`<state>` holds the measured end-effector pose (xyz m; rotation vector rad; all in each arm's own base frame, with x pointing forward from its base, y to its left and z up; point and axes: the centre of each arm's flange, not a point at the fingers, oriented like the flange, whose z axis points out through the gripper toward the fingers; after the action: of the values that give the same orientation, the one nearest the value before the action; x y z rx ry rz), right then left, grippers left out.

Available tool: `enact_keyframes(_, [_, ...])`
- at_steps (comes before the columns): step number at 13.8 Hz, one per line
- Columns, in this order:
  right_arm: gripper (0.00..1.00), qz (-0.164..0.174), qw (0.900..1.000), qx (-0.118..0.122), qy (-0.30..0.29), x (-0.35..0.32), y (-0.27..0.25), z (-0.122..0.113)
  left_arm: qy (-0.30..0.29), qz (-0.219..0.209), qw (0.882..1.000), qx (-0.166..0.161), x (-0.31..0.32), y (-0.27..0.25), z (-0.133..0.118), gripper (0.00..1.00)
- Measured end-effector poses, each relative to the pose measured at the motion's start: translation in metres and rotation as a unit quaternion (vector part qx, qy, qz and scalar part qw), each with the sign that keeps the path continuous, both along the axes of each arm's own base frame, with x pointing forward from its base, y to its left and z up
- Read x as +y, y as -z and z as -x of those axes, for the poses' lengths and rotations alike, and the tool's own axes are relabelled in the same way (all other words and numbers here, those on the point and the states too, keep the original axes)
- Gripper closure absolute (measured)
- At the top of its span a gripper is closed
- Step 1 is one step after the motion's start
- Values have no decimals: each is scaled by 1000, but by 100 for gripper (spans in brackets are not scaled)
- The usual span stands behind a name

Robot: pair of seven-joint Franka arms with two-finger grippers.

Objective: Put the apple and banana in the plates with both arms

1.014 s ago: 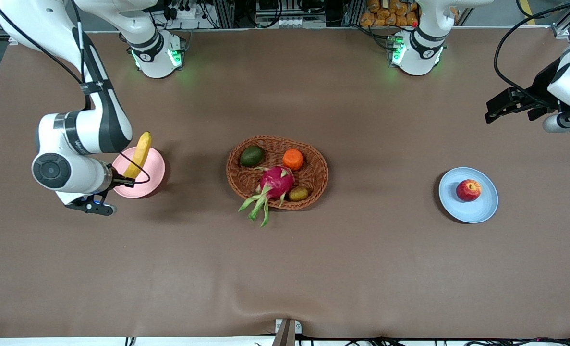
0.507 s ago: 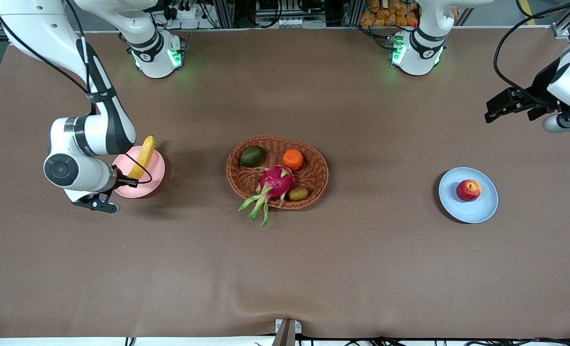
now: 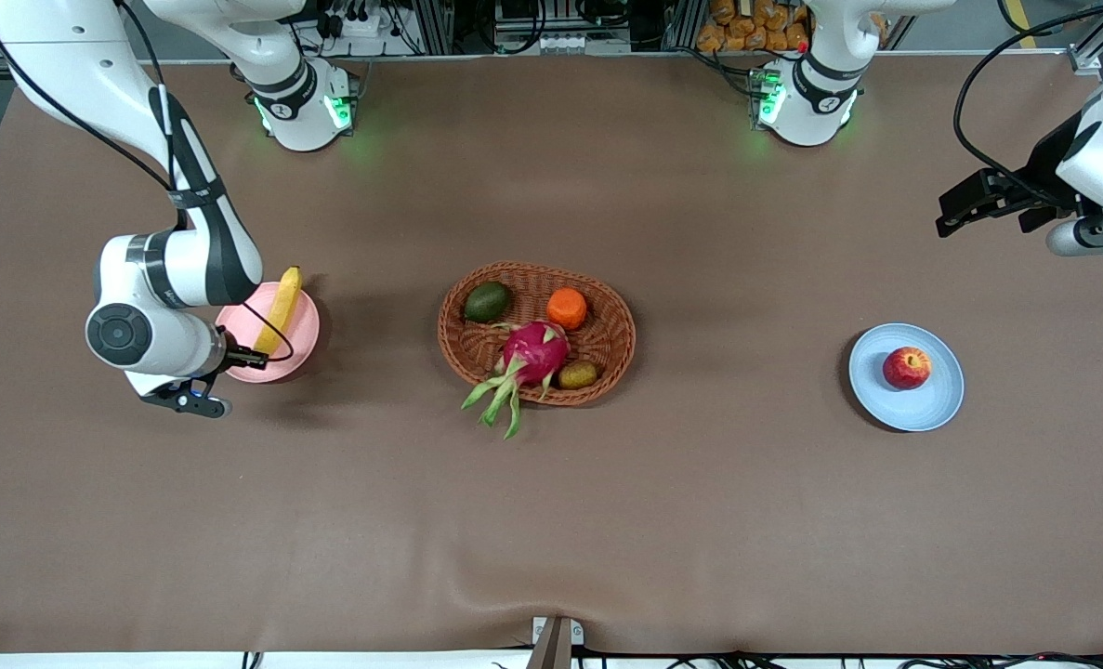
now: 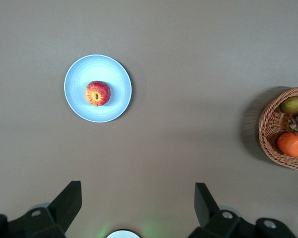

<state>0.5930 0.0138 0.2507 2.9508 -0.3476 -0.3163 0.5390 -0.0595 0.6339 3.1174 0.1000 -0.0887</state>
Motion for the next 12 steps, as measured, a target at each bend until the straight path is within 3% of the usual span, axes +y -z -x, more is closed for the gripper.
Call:
enact_keyframes(3, [6,6,1000,23,4,4,-40,-17,0,0,1000,0,-1,0,0,0])
enact_keyframes(4, [0,6,999,32,4,8,-59,-22,1,0,1000,0,-1,0,0,0])
enact_keyframes(7, [0,-3,999,38,1,31,-126,-35,1,0,1000,1,-1,0,0,0])
enact_keyframes(12, [0,-17,1000,-18,-19,48,-245,-33,2,0,1000,1,-2,0,0,0])
